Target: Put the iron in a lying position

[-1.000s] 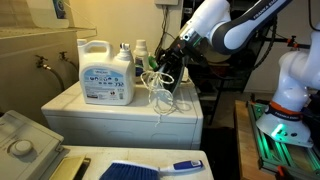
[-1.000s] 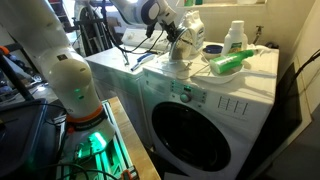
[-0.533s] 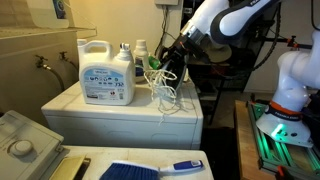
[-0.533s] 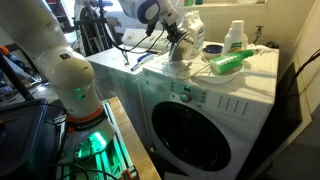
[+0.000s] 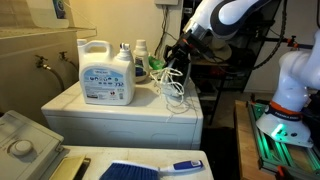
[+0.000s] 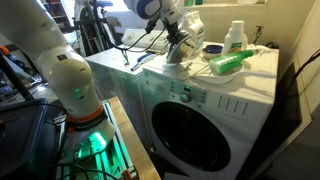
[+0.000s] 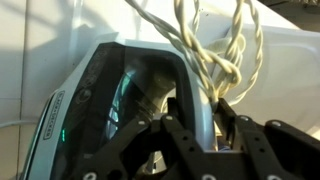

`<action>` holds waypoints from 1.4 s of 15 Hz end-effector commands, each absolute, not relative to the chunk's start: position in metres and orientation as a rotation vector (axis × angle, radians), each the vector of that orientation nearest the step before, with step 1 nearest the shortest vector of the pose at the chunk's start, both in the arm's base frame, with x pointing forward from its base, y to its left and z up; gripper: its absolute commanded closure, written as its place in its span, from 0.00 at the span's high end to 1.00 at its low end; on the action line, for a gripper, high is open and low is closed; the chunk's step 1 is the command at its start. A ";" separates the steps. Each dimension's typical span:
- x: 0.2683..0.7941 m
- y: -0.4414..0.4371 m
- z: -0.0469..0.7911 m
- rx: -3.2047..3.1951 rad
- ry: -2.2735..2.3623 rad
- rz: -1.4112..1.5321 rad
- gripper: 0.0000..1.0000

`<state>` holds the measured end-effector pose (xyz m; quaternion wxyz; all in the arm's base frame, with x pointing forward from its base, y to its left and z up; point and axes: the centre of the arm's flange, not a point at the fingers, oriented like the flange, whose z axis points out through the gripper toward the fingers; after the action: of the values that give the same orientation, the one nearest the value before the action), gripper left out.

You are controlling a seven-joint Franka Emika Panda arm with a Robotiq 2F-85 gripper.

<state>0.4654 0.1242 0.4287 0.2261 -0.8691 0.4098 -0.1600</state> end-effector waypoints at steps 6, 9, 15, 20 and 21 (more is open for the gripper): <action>0.446 0.115 0.378 -2.394 0.931 -0.296 0.16; 0.443 0.102 0.376 -2.395 0.944 -0.296 0.16; 0.443 0.093 0.371 -2.415 0.957 -0.269 0.18; 0.443 0.092 0.367 -2.423 0.951 -0.259 0.37; 0.443 0.092 0.367 -2.424 0.949 -0.259 0.40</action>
<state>0.4575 0.1010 0.4177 0.2907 -0.8769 0.3558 -0.1415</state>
